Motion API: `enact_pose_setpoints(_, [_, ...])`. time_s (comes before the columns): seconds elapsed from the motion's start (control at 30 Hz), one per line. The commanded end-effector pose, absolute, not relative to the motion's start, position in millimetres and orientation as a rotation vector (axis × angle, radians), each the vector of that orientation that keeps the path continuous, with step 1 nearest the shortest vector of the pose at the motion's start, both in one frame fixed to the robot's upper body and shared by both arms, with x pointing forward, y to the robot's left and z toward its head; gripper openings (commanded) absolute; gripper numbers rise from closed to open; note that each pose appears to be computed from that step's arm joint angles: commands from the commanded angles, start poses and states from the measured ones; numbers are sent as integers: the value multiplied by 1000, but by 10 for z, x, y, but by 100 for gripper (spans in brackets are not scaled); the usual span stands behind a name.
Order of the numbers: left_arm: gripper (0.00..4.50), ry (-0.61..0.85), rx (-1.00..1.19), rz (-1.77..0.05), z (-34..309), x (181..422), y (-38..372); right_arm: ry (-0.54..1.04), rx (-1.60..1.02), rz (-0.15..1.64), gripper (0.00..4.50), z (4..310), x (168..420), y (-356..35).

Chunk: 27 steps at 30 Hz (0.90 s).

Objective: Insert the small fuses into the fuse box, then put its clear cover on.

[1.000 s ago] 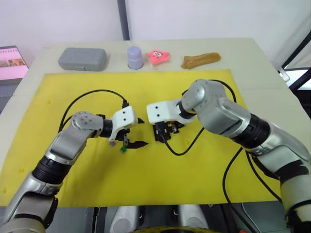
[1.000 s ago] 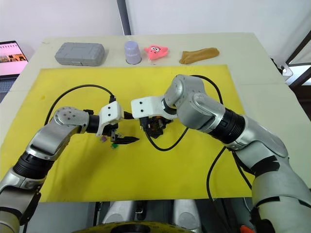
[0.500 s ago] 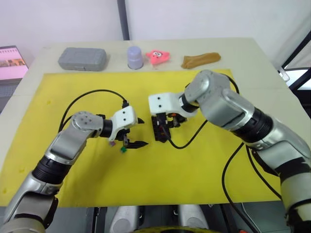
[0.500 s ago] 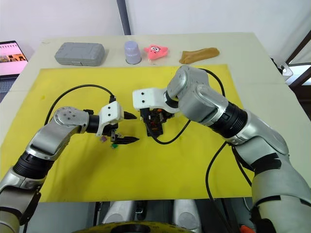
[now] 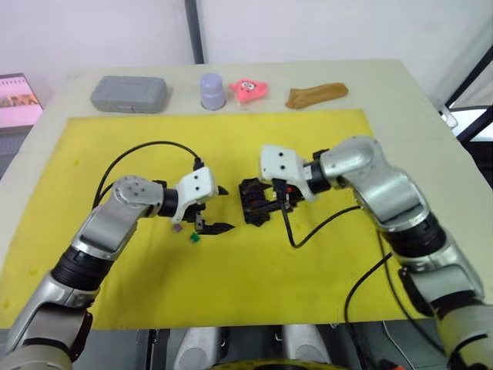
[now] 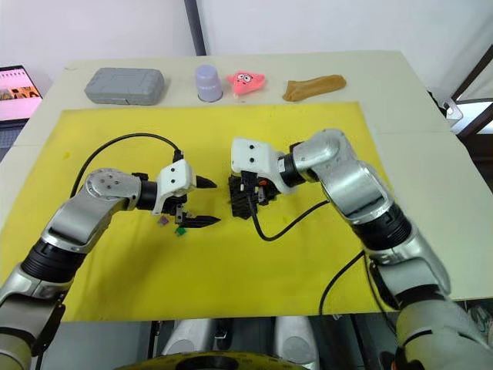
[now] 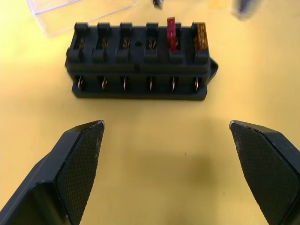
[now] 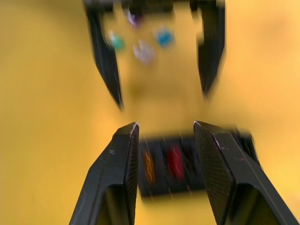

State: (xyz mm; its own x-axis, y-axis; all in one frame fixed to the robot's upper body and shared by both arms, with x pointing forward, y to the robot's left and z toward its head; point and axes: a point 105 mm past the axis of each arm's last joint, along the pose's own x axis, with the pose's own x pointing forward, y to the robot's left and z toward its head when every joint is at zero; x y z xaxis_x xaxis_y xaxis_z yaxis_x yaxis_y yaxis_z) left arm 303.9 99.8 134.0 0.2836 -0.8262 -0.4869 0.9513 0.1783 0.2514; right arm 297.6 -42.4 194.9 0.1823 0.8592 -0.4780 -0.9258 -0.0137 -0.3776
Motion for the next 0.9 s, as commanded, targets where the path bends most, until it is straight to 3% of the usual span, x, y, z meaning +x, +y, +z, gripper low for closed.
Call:
enact_pose_setpoints(0.03, [450, 220, 595, -1269, 1447, 3055, 1013, 74, -521, 1422, 193, 2185, 2983, -477])
enact_pose_setpoints(0.1, [450, 223, 596, -1270, 1445, 3053, 1016, 97, -438, 1401, 169, 2168, 3019, -511])
enact_pose_setpoints(0.17, [450, 225, 596, -1272, 1445, 3052, 1017, 127, -418, 1398, 114, 2076, 3021, -536])
enact_pose_setpoints(0.23, [450, 225, 596, -1273, 1445, 3054, 1013, 157, -385, 1396, 16, 1967, 3026, -561])
enact_pose_setpoints(0.27, [450, 225, 596, -1273, 1446, 3055, 1013, 163, -378, 1394, 7, 1929, 3028, -567])
enact_pose_setpoints(0.5, [450, 228, 600, -1274, 1449, 3060, 1021, 234, -316, 1337, 7, 1644, 3122, -623])
enact_pose_setpoints(0.9, [450, 230, 601, -1271, 1457, 3055, 1033, 299, -286, 1371, 7, 1495, 3069, -640])
